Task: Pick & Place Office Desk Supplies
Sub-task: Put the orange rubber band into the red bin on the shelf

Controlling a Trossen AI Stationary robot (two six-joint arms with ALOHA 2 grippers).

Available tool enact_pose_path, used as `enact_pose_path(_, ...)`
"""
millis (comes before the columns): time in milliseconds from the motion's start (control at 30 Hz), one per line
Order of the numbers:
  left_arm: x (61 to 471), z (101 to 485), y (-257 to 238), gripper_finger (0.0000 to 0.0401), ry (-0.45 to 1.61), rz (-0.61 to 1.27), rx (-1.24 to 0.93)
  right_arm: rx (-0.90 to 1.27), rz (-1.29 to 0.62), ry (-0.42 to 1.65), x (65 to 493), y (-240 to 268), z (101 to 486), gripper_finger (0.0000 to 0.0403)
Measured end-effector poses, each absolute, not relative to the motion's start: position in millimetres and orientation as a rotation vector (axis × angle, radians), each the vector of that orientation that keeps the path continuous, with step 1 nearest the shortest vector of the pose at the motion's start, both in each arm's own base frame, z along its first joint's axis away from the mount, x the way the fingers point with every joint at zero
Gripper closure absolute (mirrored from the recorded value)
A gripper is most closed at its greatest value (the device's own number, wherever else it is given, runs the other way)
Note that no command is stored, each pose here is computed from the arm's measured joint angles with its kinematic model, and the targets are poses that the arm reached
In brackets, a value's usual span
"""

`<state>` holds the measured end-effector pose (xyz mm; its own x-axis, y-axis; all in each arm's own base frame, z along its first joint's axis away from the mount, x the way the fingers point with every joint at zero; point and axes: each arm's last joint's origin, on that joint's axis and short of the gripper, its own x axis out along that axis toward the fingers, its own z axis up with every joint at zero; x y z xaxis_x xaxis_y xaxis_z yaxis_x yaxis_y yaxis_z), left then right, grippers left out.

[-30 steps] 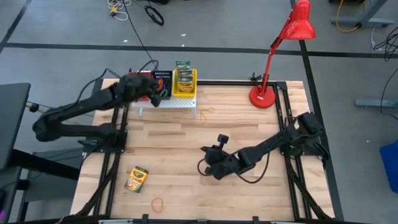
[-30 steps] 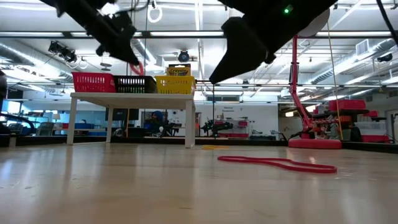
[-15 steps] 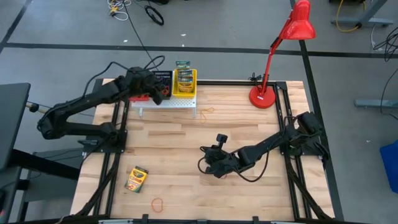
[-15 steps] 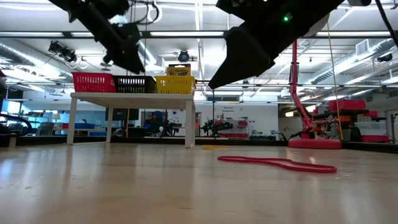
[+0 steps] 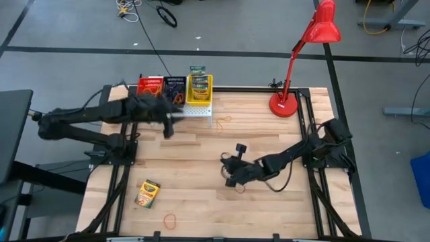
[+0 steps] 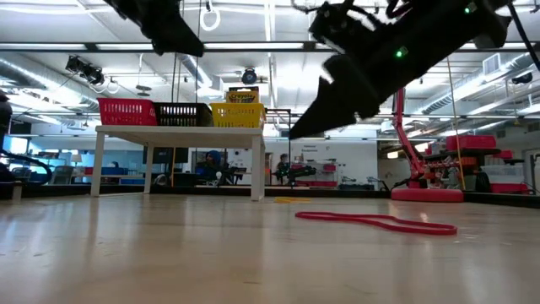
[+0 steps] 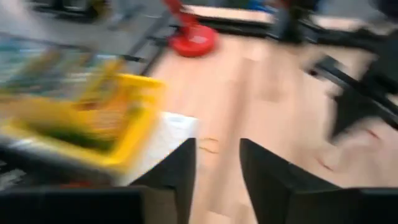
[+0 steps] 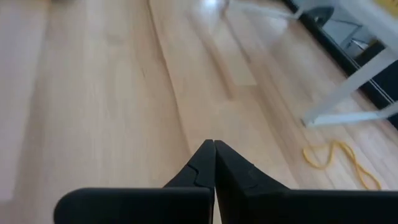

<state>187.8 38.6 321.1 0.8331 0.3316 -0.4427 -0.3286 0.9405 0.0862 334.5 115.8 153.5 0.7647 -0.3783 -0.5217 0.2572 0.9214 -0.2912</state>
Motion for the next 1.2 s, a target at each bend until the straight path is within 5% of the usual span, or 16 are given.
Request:
enact_pose_path(467,247.7,250.3,-87.0,0.0394,0.737,-0.042,0.005,-0.011,-0.260,0.270,238.4,82.2,161.4,0.0399)
enact_pose_path(900,236.4,184.2,-196.0,0.0365,1.033,-0.124,-0.337,0.028,-0.266,0.210,218.7,73.6,153.6,0.0399)
enact_pose_path(1200,235.5,163.5,-249.4,0.0312,1.268,-0.073,-0.217,0.023,-0.266,0.212,218.6,73.6,153.5,0.0399)
